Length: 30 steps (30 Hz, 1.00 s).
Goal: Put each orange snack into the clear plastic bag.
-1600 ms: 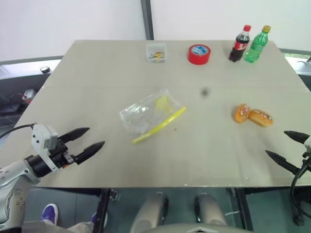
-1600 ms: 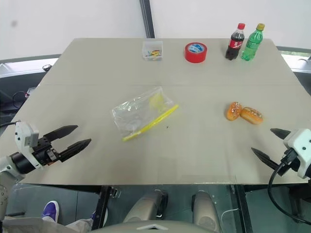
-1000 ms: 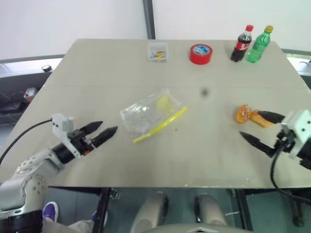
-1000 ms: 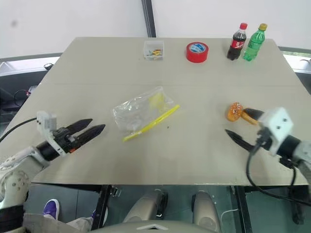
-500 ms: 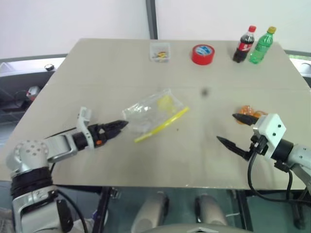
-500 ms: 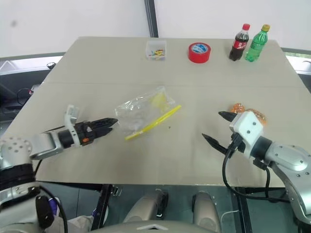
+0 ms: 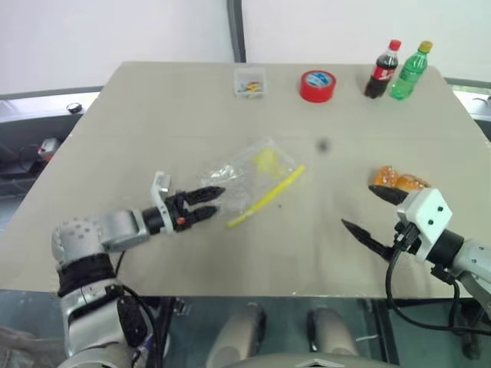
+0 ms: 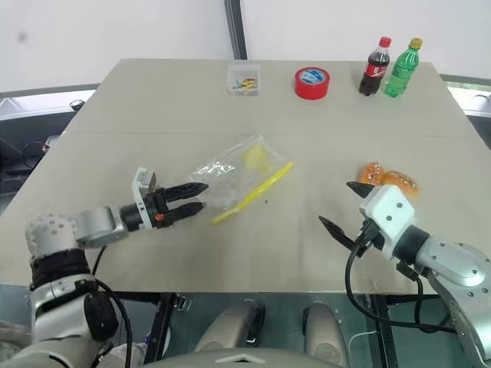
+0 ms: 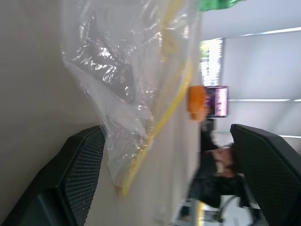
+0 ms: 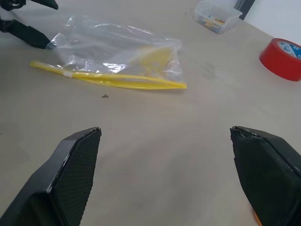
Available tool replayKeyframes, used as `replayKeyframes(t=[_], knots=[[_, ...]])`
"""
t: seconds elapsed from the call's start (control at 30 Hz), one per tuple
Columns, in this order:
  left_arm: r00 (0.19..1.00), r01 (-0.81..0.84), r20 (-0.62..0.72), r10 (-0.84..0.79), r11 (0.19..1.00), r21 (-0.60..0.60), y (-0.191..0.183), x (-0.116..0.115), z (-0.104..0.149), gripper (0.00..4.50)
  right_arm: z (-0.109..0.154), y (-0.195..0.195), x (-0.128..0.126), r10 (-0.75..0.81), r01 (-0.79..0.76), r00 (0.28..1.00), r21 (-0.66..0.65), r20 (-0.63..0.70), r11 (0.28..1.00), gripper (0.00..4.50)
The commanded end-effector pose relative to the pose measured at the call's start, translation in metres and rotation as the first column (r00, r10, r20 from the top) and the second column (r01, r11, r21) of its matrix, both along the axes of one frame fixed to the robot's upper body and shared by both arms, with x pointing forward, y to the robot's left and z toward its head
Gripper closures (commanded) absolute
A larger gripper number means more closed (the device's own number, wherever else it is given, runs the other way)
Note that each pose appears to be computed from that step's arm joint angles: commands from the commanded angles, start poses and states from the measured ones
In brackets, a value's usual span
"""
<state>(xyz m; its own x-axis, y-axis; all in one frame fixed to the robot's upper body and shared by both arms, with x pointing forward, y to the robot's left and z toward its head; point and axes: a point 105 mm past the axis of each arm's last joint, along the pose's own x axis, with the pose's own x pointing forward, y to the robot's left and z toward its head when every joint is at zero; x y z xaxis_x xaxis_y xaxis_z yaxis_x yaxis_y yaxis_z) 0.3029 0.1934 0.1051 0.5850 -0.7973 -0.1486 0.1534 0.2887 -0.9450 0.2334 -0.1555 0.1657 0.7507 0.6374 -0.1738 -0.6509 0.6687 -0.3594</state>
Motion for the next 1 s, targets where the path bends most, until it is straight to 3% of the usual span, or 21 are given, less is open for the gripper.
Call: replayKeyframes(t=[0.03,0.33,0.43,0.53,0.63,0.73,0.8,0.87,0.93,0.97,1.0], knots=[[0.998,-0.003,0.058,0.004,1.0,-0.017,-0.003,-0.007,0.004,0.02,0.01,0.002,-0.001,0.006,-0.006,0.999,0.0,0.054,1.0,0.0],[0.995,-0.103,-0.007,0.103,0.994,0.028,-0.014,0.0,-0.006,0.02,0.008,0.004,-0.001,0.019,-0.02,0.999,0.002,0.048,1.0,0.0],[0.99,-0.141,0.017,0.142,0.988,-0.054,-0.028,0.006,0.005,0.02,0.007,0.006,0.0,0.026,-0.026,0.999,0.005,0.045,1.0,0.0],[0.99,-0.089,0.108,0.088,0.996,0.005,-0.044,-0.003,0.007,0.02,0.007,0.008,0.003,0.036,-0.036,0.998,0.008,0.05,0.999,0.0],[0.992,-0.102,0.079,0.101,0.995,0.008,-0.047,-0.004,-0.007,0.02,0.007,0.009,0.004,0.045,-0.045,0.997,0.002,0.056,0.999,0.0],[0.972,-0.234,-0.022,0.234,0.961,-0.148,-0.048,0.016,-0.006,0.02,0.008,0.009,0.005,0.047,-0.047,0.997,-0.003,0.06,0.999,0.0],[0.954,-0.298,-0.082,0.287,0.935,-0.191,-0.051,0.026,-0.004,0.02,0.008,0.009,0.005,0.045,-0.045,0.997,-0.003,0.062,0.999,0.0],[0.956,-0.294,-0.043,0.291,0.95,-0.109,-0.057,0.028,-0.002,0.02,0.009,0.009,0.005,0.044,-0.044,0.997,-0.001,0.063,0.999,0.0],[0.977,-0.196,0.099,0.19,0.979,0.051,-0.073,0.021,0.002,0.02,0.009,0.01,0.005,0.043,-0.043,0.997,0.0,0.065,0.999,0.0],[0.978,-0.18,0.115,0.171,0.981,0.072,-0.078,0.019,0.002,0.02,0.009,0.01,0.005,0.043,-0.043,0.997,-0.001,0.066,0.999,0.0],[0.975,-0.209,0.088,0.206,0.978,0.019,-0.079,0.024,0.005,0.02,0.009,0.01,0.005,0.043,-0.043,0.997,-0.001,0.066,0.999,0.0]])
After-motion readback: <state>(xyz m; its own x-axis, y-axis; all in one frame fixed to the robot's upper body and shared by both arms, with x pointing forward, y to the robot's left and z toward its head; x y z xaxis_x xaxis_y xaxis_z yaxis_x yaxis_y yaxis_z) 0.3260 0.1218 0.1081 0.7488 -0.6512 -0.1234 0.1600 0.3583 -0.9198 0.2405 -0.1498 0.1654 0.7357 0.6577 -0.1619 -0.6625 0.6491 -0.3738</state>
